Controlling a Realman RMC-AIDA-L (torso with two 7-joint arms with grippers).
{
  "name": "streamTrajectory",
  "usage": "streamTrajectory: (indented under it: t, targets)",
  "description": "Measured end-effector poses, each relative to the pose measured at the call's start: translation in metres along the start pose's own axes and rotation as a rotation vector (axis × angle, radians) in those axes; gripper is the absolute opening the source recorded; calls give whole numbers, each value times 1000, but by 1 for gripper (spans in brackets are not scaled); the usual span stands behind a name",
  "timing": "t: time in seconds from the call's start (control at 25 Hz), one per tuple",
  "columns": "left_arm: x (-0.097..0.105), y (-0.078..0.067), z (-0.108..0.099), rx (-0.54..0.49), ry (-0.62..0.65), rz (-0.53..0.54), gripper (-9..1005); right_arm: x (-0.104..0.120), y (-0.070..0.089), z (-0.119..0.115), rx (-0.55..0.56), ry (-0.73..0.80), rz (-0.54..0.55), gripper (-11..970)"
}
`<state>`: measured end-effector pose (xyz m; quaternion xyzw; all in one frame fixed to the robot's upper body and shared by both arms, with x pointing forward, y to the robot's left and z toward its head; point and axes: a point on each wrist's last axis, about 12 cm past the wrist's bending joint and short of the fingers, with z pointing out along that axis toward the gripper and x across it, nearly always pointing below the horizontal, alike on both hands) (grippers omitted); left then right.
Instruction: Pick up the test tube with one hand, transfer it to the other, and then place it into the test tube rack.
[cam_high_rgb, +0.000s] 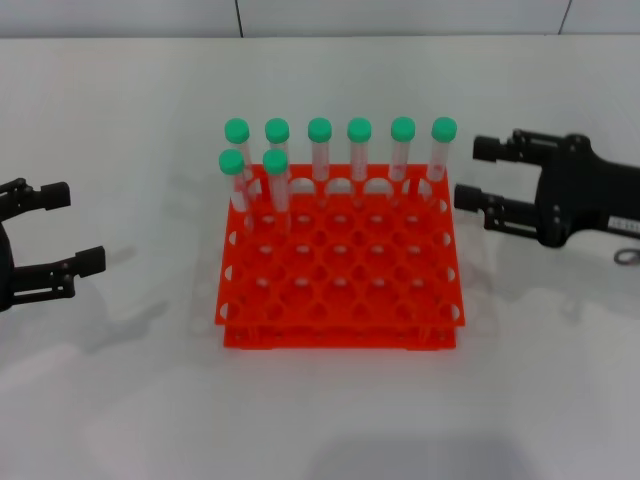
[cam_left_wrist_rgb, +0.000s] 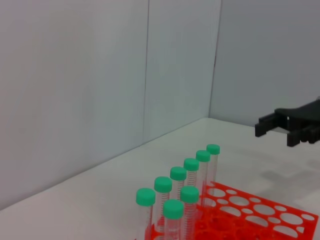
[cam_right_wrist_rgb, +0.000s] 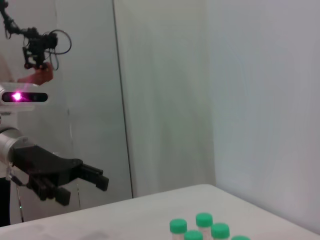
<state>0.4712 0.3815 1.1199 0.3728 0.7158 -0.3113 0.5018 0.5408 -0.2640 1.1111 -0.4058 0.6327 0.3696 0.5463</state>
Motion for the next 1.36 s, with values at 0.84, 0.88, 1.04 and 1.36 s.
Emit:
streamTrajectory:
  t: [0.84,0.88,1.04,1.36]
  targets:
    - [-4,-4,7,122,16,5,895,31,10,-5,-13,55,53,863]
    - [-4,-4,7,128,22,4,895,31,10,-4,-17,60,52,868]
    - [-4,-3,8,138,35,2,895,31,10,-3,-23,65,51,866]
    - [-3,-4,9,140,37,-4,895,33,9,-6,-25,87,63,864]
